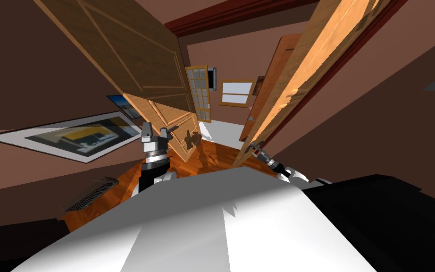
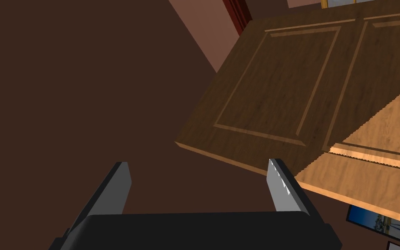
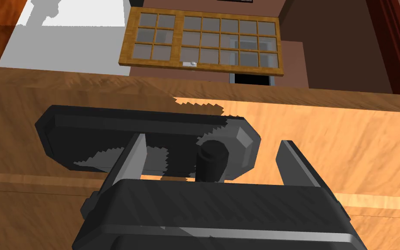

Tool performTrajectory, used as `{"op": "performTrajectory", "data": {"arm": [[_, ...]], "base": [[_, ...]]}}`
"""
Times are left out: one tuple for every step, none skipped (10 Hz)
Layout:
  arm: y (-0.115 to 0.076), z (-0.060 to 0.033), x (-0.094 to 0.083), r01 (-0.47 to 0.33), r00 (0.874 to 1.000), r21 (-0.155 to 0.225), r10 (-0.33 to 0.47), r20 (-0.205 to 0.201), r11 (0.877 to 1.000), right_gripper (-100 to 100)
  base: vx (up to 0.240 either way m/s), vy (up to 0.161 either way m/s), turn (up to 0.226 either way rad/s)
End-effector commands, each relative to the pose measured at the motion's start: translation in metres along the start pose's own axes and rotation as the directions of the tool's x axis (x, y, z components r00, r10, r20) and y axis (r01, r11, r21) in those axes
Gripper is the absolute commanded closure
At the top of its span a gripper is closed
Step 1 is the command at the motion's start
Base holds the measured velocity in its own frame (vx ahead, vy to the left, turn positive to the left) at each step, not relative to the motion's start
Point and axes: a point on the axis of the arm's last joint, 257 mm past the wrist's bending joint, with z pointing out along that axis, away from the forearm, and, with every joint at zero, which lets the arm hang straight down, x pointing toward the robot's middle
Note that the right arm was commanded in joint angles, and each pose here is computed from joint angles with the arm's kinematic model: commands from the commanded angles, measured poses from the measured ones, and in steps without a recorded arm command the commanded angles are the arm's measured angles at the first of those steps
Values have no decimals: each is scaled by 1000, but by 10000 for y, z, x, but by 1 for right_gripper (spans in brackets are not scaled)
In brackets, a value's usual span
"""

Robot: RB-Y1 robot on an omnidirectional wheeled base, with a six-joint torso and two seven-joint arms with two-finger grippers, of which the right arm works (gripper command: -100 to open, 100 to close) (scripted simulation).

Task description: Pull the door open

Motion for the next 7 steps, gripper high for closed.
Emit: {"op": "performTrajectory", "data": {"arm": [[24, 55, -39, -4, 1000, -4, 4, 4, 1000, -100], [37, 91, -59, -6, 1000, -6, 6, 6, 1000, -100], [46, 118, -74, -8, 1000, -8, 8, 7, 1000, -100], [55, 144, -88, -9, 1000, -9, 9, 9, 1000, -100], [60, 157, -95, -10, 1000, -10, 10, 10, 1000, -100], [65, 170, -103, -11, 1000, -11, 11, 11, 1000, -100], [69, 183, -110, -12, 1000, -12, 12, 11, 1000, -100]], "base": [[-147, -142, -46], [-165, -164, -38], [-131, -192, -32], [-151, -193, -13], [-123, -161, -8], [-90, -150, -8], [-103, -182, -4]]}}
